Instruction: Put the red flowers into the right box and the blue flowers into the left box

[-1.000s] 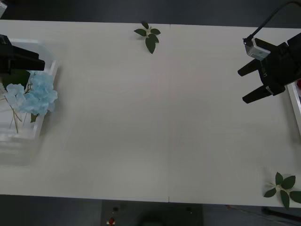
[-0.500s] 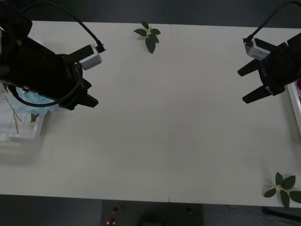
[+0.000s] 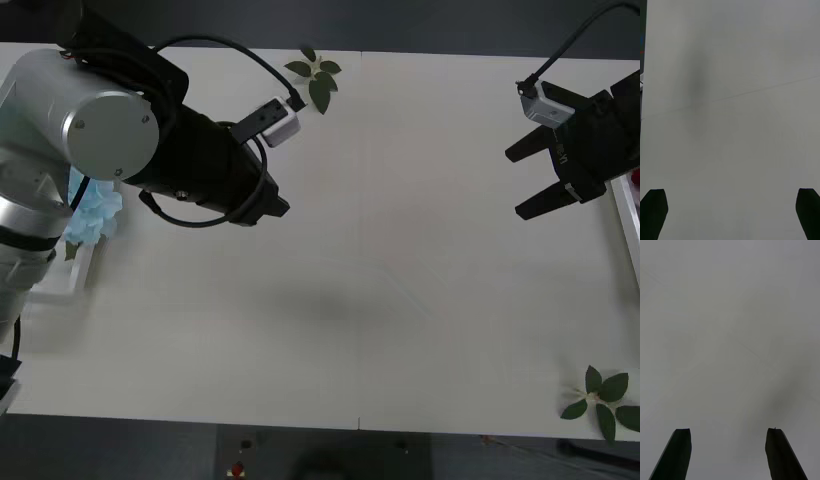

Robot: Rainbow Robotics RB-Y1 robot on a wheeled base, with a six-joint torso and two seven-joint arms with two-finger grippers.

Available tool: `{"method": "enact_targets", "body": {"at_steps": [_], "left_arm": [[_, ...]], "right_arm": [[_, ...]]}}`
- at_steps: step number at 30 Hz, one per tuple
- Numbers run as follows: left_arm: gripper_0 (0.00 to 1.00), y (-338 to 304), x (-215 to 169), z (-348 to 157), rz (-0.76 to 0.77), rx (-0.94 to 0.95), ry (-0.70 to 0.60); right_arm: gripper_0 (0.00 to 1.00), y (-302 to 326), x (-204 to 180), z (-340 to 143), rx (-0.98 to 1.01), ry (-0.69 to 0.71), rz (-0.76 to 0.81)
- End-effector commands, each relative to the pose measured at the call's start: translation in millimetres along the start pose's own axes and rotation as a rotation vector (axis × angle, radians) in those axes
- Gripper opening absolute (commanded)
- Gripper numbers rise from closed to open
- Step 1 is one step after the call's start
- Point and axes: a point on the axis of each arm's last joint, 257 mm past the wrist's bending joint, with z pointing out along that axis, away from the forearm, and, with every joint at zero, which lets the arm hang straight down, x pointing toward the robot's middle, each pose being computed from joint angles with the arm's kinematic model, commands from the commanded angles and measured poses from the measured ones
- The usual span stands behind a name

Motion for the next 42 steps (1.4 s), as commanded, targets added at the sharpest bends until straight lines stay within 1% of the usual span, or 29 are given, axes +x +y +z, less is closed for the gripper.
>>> {"method": "enact_targets", "body": {"at_steps": [1,6,11,15,22,25,36,42], "left_arm": [[0.56,42,-31,-12,-0.009,-0.052,-0.069],[0.56,76,-25,-10,0.001,-0.033,-0.087],[0.57,96,-14,-24,0.012,-0.038,-0.087],[0.56,96,-2,-39,0.016,0.002,-0.091],[0.56,81,5,-56,0.018,0.102,-0.17],[0.56,78,2,-58,0.022,0.12,-0.189],[0.56,53,-33,-57,0.054,0.189,-0.299],[0.56,47,-44,-57,0.027,0.206,-0.276]], "right_arm": [[1.0,5,-6,3,-0.014,-0.004,-0.011],[1.0,5,-6,3,-0.014,-0.004,-0.011],[1.0,5,-6,3,-0.014,-0.004,-0.011],[1.0,5,-6,3,-0.014,-0.004,-0.011],[1.0,5,-6,3,-0.014,-0.004,-0.011],[1.0,5,-6,3,-0.014,-0.004,-0.011],[1.0,5,-6,3,-0.014,-0.004,-0.011],[1.0,5,-6,3,-0.014,-0.004,-0.011]]}}
